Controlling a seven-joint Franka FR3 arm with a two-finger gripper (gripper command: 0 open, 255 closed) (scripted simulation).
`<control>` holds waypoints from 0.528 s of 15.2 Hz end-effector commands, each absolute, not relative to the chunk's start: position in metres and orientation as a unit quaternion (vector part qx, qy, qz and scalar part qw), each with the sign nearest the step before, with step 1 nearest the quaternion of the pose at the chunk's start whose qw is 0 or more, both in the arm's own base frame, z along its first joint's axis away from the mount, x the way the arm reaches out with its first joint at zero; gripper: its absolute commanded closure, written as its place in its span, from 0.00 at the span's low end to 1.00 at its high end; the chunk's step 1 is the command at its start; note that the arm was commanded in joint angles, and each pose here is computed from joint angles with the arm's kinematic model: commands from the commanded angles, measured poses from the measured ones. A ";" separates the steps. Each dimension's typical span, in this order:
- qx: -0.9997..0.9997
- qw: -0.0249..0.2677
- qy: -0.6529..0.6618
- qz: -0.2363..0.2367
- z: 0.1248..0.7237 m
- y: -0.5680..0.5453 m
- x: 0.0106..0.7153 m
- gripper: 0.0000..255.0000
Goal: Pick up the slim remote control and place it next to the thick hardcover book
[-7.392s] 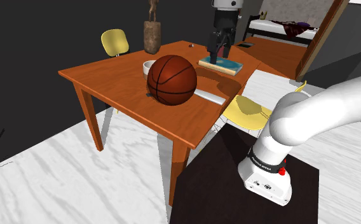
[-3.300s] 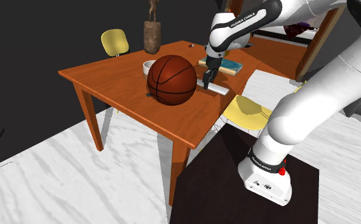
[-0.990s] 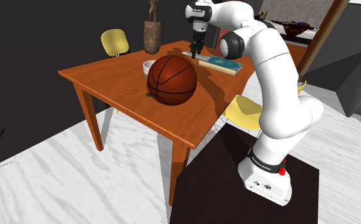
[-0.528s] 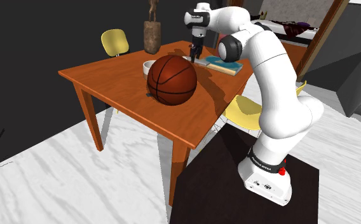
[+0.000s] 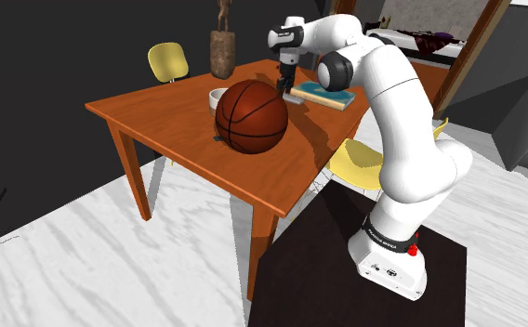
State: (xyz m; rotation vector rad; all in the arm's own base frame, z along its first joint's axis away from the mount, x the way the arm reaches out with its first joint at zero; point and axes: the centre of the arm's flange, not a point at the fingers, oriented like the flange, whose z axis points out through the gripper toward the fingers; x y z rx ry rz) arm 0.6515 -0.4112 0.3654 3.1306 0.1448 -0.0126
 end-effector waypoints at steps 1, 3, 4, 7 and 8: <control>0.999 0.004 0.046 -0.004 0.355 -0.411 0.651 1.00; 0.999 0.004 0.046 -0.004 0.345 -0.411 0.651 1.00; 0.999 0.004 0.046 -0.004 0.340 -0.411 0.650 1.00; 0.999 0.004 0.046 -0.004 0.340 -0.411 0.651 1.00; 0.999 0.004 0.046 -0.004 0.340 -0.411 0.651 1.00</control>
